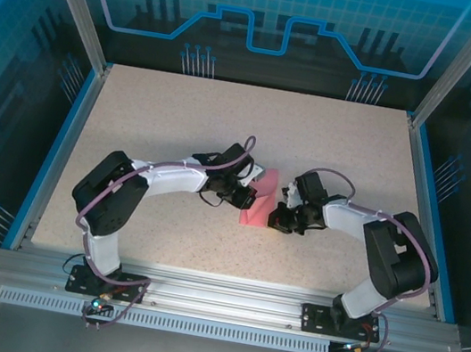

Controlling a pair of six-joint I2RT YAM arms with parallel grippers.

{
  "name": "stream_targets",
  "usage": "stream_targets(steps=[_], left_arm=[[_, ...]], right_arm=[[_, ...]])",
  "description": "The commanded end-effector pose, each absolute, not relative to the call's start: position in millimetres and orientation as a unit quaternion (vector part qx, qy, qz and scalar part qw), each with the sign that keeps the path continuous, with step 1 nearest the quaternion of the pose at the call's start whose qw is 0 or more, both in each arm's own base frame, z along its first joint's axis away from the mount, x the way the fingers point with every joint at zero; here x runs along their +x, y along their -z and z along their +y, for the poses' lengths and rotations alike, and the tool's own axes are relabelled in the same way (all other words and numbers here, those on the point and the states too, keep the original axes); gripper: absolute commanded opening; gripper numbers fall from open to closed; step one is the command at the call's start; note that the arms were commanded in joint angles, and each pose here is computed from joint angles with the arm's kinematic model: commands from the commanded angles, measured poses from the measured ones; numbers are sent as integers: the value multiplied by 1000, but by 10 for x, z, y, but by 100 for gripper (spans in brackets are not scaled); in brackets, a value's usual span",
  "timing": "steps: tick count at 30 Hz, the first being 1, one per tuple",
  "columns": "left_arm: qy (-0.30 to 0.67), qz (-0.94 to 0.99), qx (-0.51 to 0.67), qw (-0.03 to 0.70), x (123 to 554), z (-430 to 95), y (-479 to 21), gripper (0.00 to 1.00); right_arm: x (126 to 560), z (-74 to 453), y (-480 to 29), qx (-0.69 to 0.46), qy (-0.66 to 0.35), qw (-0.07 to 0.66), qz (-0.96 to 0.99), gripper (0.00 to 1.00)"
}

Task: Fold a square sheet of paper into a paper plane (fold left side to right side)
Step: Fold the triangle a second time at the center of the table.

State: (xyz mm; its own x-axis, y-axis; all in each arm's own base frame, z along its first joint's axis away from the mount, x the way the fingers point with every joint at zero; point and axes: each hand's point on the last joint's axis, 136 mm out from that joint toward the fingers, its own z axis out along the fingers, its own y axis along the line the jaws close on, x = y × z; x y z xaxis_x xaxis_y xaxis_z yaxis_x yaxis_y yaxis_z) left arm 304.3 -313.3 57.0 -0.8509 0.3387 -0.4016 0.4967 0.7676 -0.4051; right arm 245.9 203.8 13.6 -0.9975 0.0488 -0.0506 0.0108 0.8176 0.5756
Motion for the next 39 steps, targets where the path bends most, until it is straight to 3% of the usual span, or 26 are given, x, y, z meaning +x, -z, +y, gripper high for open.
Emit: stream_targets(steps=[1,39], left_arm=[[250,926,239,153,3103,-3126,-593,0],[220,932,245,151,3427,-3053,-320,0]], right_arm=[[2477,2035,-113,21,-279,27,960,0],[2357,1890,38,26,-229,-4,973,0]])
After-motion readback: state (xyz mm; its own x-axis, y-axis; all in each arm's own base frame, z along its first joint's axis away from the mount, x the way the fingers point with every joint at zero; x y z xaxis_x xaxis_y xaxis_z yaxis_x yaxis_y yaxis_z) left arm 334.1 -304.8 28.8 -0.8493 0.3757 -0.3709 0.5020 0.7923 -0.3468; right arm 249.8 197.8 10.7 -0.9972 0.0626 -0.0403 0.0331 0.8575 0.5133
